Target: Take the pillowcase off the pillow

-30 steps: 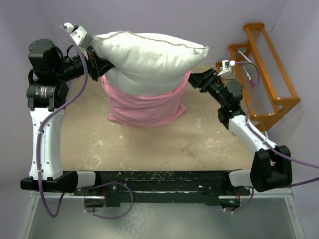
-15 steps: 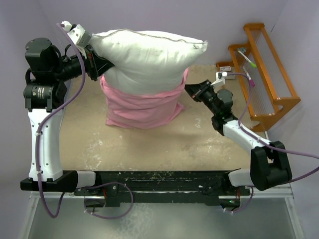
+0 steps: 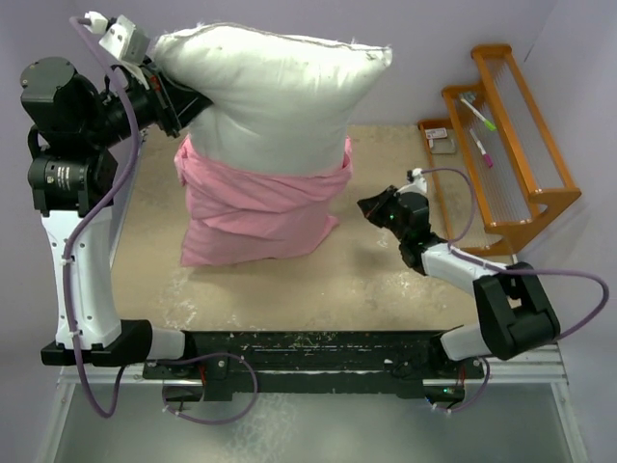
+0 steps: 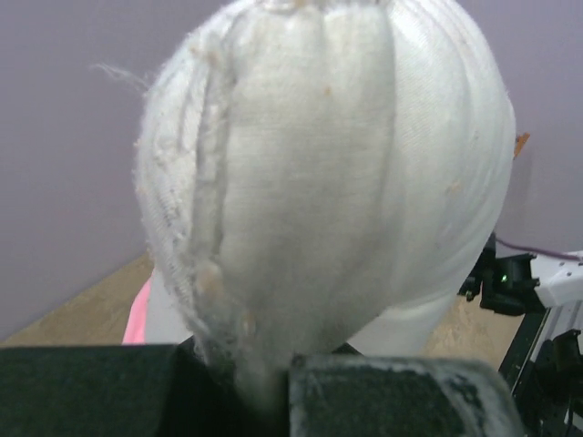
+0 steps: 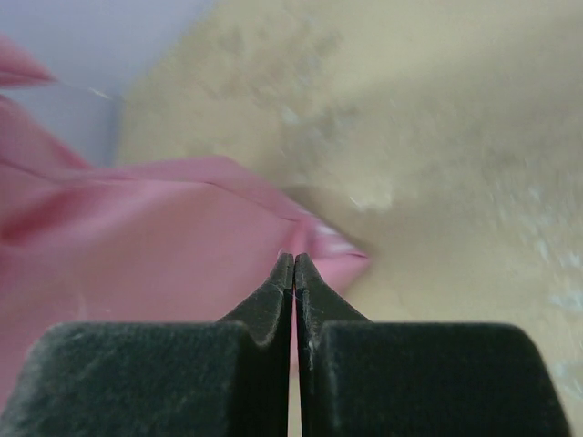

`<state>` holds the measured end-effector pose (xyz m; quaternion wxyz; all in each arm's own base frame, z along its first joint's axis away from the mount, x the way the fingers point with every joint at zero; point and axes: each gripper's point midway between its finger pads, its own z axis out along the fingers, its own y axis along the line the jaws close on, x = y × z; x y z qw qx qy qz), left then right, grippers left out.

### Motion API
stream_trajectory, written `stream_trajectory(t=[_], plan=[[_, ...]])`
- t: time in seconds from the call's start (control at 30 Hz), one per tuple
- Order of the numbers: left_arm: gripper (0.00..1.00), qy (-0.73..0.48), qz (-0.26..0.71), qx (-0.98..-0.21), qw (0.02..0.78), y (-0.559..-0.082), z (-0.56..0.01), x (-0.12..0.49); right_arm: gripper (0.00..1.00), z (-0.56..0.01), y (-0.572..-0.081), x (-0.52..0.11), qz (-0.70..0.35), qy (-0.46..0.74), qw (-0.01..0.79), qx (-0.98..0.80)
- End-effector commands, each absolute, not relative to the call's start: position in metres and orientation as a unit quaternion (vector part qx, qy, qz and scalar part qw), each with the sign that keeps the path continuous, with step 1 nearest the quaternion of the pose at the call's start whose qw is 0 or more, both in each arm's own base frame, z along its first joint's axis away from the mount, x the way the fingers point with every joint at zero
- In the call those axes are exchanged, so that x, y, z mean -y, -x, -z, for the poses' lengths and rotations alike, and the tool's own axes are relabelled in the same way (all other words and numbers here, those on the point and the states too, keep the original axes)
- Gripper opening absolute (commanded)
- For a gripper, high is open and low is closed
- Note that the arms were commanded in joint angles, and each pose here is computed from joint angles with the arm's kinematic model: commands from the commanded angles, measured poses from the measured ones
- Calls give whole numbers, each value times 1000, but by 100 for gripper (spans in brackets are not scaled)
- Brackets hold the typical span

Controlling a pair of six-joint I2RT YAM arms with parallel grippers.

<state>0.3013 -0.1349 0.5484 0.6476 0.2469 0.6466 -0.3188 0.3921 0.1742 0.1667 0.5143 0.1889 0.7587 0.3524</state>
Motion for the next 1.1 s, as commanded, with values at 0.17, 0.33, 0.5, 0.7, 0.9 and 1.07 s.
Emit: stream_trajectory(t=[0.17,0.33,0.5,0.7,0.9,1.07], plan=[[0,-251,313,-528,749,-275,-648,133,0,-174,-369,-176,-273,-138,548,-778],[0,-303,316,-555,707,-281,-606,143,39,-356,-352,-161,-258,-24,696,-669],[0,-347,341,-581,653,-284,-561,152,63,-524,-298,-188,-297,152,770,-544],[0,-381,369,-600,599,-281,-525,174,75,-578,-264,-249,-327,311,752,-480],[0,-419,371,-613,558,-273,-495,204,85,-569,-265,-299,-332,386,704,-496],[0,-438,359,-614,550,-269,-485,208,88,-540,-274,-317,-308,424,670,-526]])
